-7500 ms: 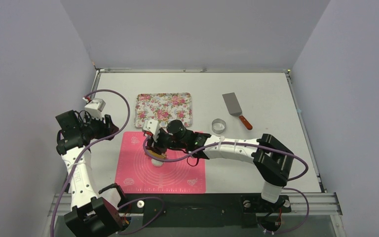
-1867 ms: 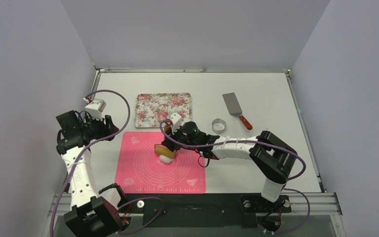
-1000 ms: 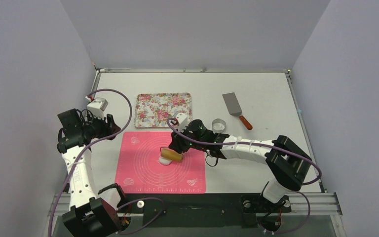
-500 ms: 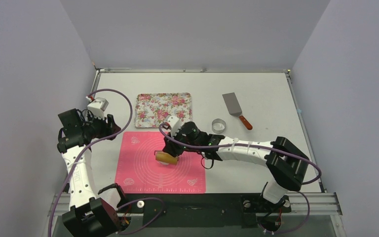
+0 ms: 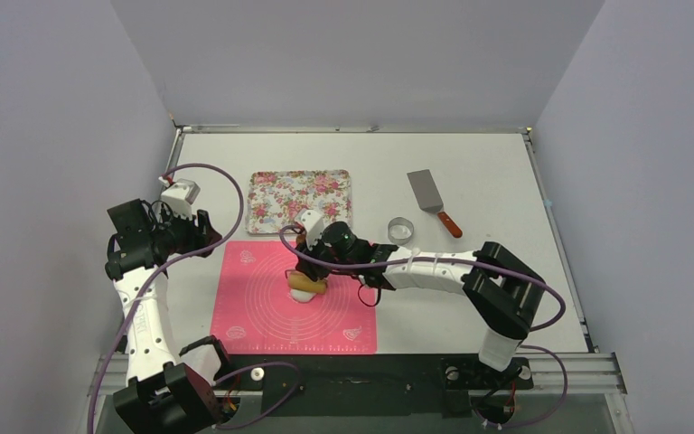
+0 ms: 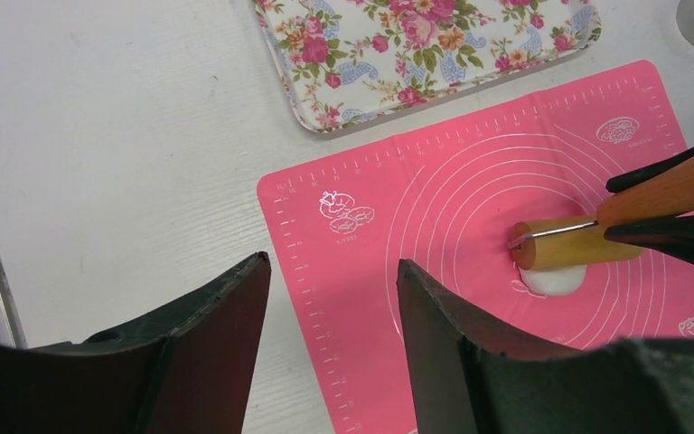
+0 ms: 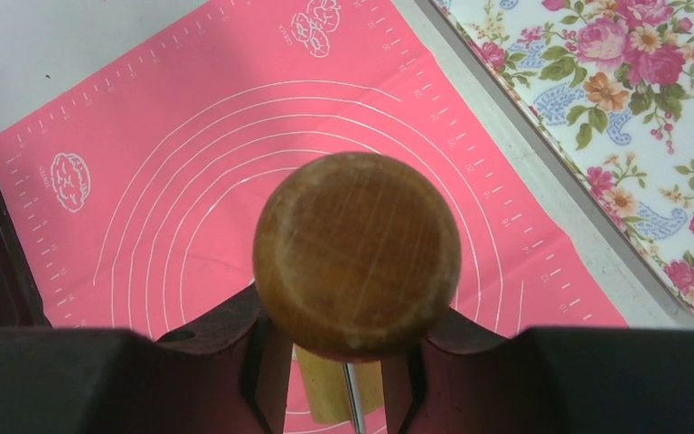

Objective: Roll out the dumpling wrappers from the dough
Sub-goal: Flatten out the dough on the work surface.

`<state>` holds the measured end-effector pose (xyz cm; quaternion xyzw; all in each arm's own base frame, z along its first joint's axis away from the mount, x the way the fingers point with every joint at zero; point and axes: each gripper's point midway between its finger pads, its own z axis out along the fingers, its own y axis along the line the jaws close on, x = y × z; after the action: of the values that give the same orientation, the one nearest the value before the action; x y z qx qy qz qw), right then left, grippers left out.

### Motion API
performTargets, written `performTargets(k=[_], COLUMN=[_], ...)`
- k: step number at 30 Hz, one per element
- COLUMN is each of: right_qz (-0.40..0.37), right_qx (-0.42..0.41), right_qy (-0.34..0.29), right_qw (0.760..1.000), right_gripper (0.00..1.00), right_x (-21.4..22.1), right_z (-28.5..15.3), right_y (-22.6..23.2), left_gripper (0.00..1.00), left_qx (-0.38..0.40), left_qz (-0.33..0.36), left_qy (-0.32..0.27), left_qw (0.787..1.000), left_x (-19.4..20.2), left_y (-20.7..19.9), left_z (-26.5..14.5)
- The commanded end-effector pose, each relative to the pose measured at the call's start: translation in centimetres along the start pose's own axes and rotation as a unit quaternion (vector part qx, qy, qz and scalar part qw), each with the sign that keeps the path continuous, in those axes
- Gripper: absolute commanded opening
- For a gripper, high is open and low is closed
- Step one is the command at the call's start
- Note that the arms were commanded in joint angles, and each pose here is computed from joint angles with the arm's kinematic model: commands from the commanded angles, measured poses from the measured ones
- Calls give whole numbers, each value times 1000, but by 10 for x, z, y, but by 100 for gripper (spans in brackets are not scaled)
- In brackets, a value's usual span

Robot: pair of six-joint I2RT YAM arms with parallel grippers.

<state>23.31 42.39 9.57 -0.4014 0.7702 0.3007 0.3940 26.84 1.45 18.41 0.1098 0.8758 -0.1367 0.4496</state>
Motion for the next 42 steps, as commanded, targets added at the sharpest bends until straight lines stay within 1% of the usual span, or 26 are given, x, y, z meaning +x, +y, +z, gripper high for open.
performTargets(k=[1, 7, 11, 21, 27, 34, 42], right_qz=[-15, -27, -25, -6, -8, 6, 6], right_qx=[-21, -76, -101, -126, -119, -118, -127], right_qy=[50, 50, 70, 126, 163, 171, 209], right_qw=[998, 995, 992, 984, 979, 978, 970], right_gripper=[0, 0, 0, 0, 0, 0, 0], right_x=[38, 41, 51, 99, 130, 138, 163], right_z=[1, -5, -6, -18, -20, -9, -26], right_y=[25, 71, 88, 92, 84, 79, 83], left_gripper=[52, 52, 52, 52, 52, 52, 52], left_qx=[-3, -8, -5, -13, -12, -15, -16], left_qz=[19, 29, 21, 31, 30, 30, 30], left_qy=[-21, -26, -18, -20, -19, -19, -16], left_qw=[1000, 999, 1000, 999, 999, 999, 999], left_x=[-20, -19, -18, -18, -18, -21, -19], left_y=[0, 0, 0, 1, 1, 3, 5], left_z=[-6, -7, -6, -8, -7, -7, -5])
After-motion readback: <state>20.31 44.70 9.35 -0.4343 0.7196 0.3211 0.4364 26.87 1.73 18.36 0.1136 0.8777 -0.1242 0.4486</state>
